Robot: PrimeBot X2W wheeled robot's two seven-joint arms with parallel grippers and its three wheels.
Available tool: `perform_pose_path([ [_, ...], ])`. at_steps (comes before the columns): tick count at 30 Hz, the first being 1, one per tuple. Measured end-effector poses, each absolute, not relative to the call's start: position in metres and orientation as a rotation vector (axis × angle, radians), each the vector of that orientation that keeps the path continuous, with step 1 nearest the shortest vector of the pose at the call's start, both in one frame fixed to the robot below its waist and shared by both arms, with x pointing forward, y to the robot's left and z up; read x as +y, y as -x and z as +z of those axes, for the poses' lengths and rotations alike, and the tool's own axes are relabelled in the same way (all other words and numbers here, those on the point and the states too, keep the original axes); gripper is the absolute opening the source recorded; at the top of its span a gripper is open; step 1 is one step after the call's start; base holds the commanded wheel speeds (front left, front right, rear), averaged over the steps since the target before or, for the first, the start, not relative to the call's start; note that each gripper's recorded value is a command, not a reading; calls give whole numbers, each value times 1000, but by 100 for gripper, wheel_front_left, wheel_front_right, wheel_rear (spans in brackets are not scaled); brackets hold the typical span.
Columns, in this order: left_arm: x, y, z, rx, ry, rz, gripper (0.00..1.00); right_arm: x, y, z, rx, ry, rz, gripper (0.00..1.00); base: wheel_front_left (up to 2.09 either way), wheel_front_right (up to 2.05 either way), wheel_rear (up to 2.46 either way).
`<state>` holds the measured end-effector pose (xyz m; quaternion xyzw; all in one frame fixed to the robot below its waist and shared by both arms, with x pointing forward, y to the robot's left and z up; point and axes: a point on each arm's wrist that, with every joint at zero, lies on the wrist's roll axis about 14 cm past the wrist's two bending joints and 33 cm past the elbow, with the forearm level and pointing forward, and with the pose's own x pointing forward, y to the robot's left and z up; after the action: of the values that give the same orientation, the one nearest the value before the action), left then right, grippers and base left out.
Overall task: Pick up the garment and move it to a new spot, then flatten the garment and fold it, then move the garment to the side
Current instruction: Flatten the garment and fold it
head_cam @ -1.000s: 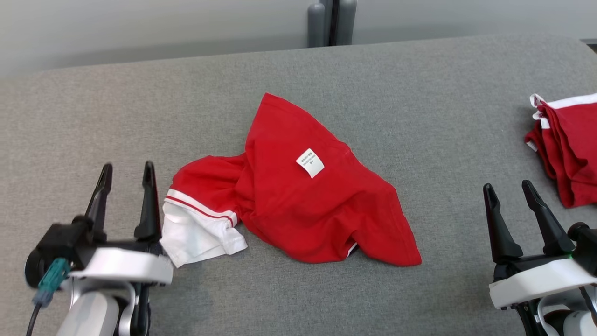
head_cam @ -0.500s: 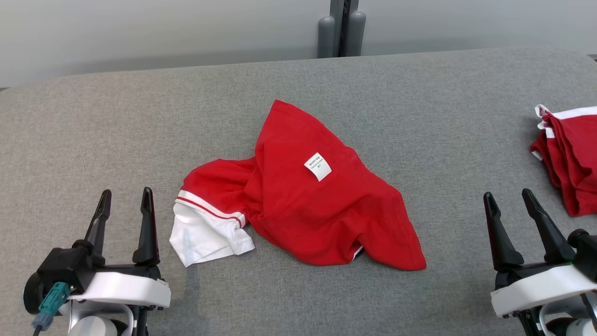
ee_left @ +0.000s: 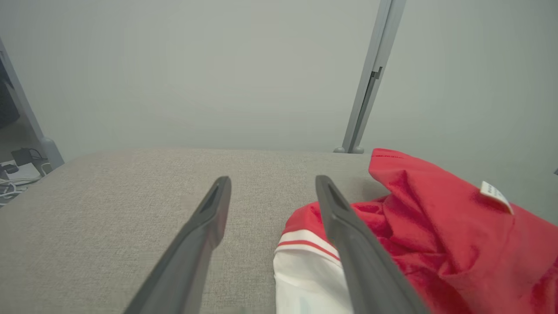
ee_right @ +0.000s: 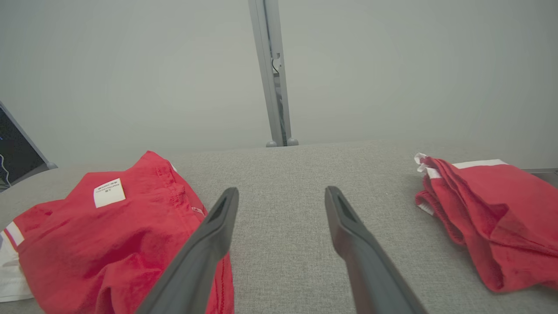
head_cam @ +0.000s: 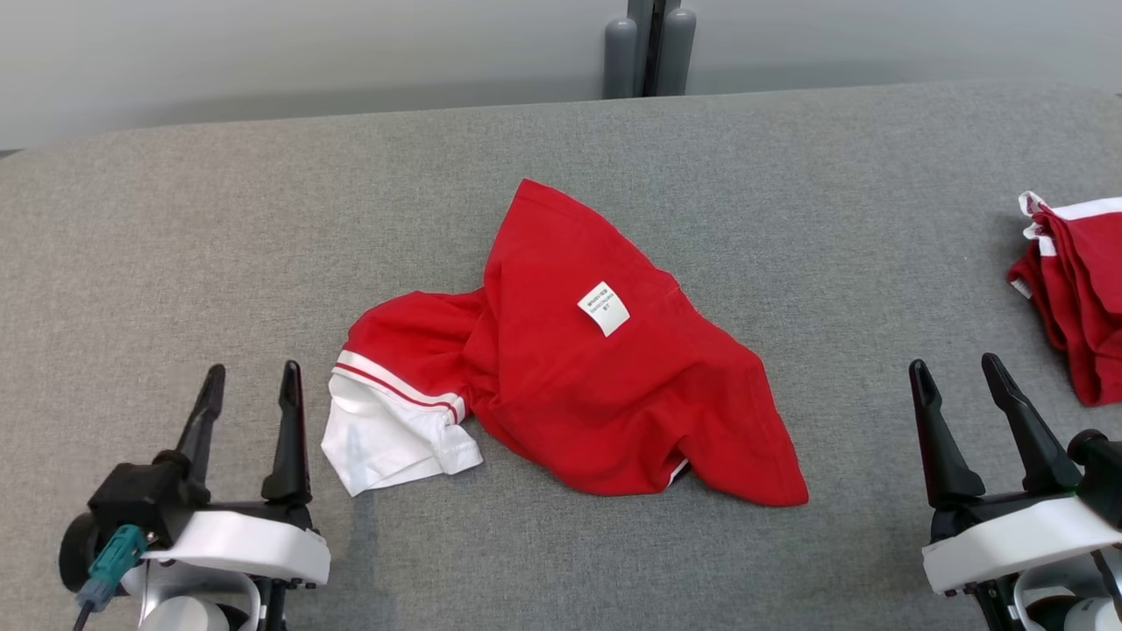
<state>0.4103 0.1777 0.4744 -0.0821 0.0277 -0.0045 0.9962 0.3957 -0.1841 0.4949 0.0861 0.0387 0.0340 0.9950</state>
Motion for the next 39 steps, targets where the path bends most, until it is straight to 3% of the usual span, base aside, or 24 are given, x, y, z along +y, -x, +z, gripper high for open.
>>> perform_pose_path([
  [11,156,-383,382,399,240,-50,100,-178,-403,486,98,-177,82,100,0,0,0],
  [18,142,-383,356,494,282,-92,100,-180,-406,480,111,-177,79,100,0,0,0],
  [19,142,-384,355,497,283,-96,87,-180,-407,480,112,-176,79,100,0,0,0],
  [20,141,-385,354,497,283,-99,32,-180,-407,480,112,-176,78,100,0,0,0],
  [21,141,-385,354,497,283,-102,0,-180,-407,480,112,-176,77,100,0,0,0],
  [31,144,-385,356,479,280,-98,0,-174,-419,477,115,-168,106,100,0,0,0],
  [39,146,-394,357,461,282,-93,0,-142,-452,469,132,-168,227,100,0,0,0],
])
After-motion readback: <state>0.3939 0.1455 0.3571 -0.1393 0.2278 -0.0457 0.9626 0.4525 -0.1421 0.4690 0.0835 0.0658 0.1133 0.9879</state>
